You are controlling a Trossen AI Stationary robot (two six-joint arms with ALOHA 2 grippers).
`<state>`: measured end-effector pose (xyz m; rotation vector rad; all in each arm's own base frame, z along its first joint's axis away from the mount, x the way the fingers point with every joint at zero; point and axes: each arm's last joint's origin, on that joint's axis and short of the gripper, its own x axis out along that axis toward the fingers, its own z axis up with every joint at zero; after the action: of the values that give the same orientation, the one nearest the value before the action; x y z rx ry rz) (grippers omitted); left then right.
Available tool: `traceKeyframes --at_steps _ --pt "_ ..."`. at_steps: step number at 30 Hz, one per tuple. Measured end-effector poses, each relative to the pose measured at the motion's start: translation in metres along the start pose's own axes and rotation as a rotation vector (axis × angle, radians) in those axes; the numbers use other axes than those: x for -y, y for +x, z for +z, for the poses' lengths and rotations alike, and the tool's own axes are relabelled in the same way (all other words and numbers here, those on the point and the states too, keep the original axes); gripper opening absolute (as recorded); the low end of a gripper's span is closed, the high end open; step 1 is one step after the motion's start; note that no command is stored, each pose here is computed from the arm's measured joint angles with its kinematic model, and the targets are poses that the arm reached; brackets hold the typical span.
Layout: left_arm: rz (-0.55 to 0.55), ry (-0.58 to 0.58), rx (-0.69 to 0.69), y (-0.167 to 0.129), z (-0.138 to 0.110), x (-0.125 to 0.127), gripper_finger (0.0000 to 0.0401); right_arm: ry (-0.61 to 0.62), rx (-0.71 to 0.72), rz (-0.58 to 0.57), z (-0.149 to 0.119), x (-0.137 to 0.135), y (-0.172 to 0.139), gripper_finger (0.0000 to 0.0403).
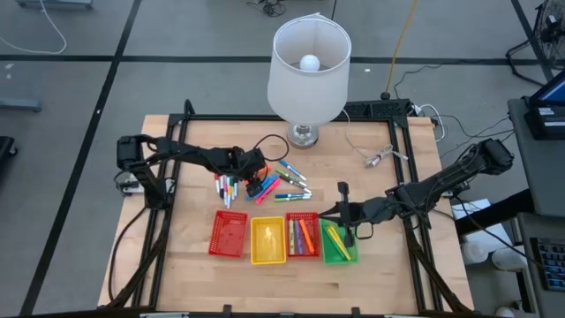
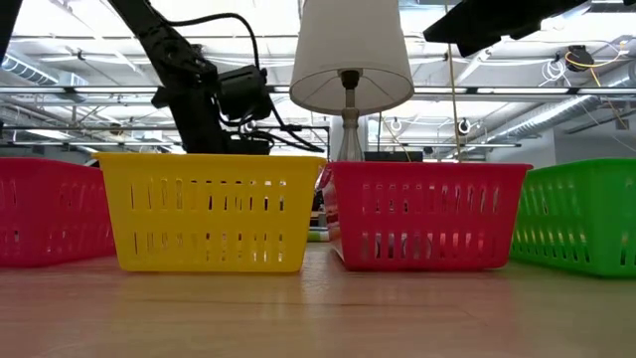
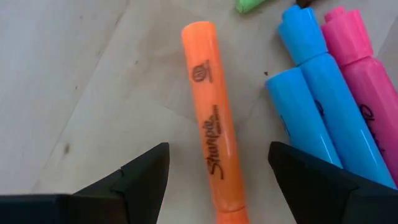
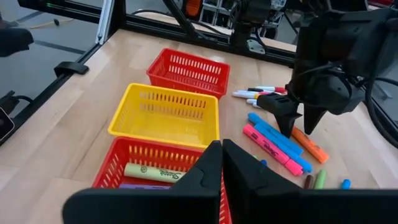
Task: Pick & Place Markers
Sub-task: Put the large orange highlighter into the right red bin
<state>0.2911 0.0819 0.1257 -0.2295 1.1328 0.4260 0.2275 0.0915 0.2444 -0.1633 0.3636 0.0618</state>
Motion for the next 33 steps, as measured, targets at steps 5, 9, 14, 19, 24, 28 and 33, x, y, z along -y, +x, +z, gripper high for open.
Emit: traceKeyframes --at_steps 5,9,14,19,24,28,33 --pt "-0.037 0.002 -0.019 0.0025 -0.0016 0.0009 0.0283 0.008 0.000 0.000 0.0000 0.0000 0.0000 0.0000" --pt "-0.048 -0.017 -0.025 0.0027 -0.0020 0.0013 0.0255 0.008 0.000 0.000 -0.0001 0.0000 0.0000 0.0000" --pt "-0.059 -0.022 -0.027 0.0029 -0.0022 0.0019 0.0180 0.008 0.000 0.000 -0.0001 0.0000 0.0000 0.0000" --pt "-0.063 -0.023 -0.029 0.0034 -0.0026 0.0023 0.0093 0.008 0.000 0.001 -0.0001 -0.0001 0.0000 0.0000" --pt "-0.062 -0.019 -0.031 0.0035 -0.0030 0.0022 0.0066 0.026 -0.001 0.001 -0.0002 -0.0001 0.0000 0.0000" --pt "-0.059 -0.017 -0.031 0.0036 -0.0030 0.0021 0.0066 0.026 -0.001 0.001 -0.0002 -0.0001 0.0000 0.0000" --pt "-0.055 -0.009 -0.010 -0.0052 -0.0018 0.0020 0.0077 0.027 -0.001 0.001 -0.0002 -0.0001 0.0000 0.0000"
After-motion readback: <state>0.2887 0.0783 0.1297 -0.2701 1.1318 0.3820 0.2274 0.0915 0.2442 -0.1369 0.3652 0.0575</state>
